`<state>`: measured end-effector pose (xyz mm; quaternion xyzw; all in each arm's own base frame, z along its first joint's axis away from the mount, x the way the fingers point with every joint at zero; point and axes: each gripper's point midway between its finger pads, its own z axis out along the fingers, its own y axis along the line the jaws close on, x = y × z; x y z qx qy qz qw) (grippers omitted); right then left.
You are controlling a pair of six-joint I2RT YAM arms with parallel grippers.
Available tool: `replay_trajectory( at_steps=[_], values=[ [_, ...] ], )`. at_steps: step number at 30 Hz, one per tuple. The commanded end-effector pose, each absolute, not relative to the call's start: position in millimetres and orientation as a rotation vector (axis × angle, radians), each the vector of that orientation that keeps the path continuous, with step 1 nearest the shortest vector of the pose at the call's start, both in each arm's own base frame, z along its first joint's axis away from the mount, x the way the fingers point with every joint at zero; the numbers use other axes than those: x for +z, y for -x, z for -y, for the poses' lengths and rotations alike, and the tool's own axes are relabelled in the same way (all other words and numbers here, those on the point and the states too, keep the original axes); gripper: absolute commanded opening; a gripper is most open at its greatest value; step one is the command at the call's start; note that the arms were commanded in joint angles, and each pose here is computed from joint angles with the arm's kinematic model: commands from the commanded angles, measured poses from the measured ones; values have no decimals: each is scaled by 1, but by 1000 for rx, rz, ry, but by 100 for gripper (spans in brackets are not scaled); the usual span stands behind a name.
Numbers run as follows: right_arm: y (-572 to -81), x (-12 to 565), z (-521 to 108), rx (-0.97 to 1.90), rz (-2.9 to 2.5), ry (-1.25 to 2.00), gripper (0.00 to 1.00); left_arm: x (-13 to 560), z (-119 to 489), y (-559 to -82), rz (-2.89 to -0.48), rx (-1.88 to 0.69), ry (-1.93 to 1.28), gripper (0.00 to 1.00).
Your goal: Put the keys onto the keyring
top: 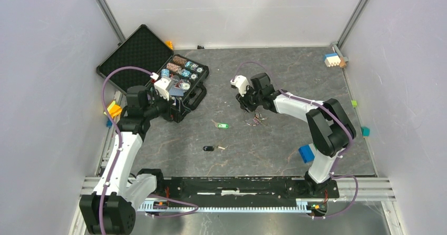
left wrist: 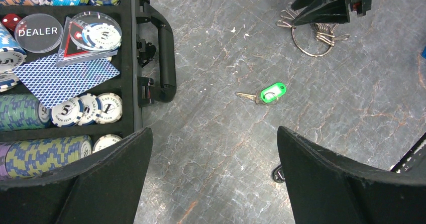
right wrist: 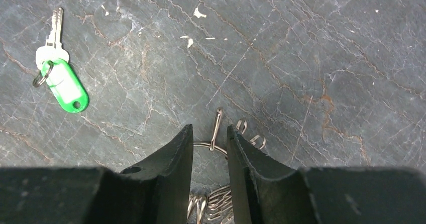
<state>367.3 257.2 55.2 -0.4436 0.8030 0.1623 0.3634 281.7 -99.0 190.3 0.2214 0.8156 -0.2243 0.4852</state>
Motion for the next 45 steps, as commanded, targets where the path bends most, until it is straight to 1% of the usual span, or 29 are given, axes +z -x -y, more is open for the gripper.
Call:
replay_trajectory(
  at_steps=[1, 12, 32, 39, 45],
  values=[
    [-377, 63, -263, 361, -2016, 1187, 36, 197, 102, -284, -1930, -534, -596, 100],
    [-375, 43, -263, 349, -2057, 1253, 37, 196, 102, -283, -1931, -541, -598, 100],
    [-376, 32, -263, 346, -2076, 1285, 36, 196, 103, -282, -1929, -544, -602, 100],
    [-375, 27, -263, 354, -2088, 1295, 32, 196, 103, -282, -1927, -544, -604, 100],
    [-373, 23, -260, 349, -2100, 1305, 25, 195, 104, -282, -1929, -549, -605, 100]
  ],
)
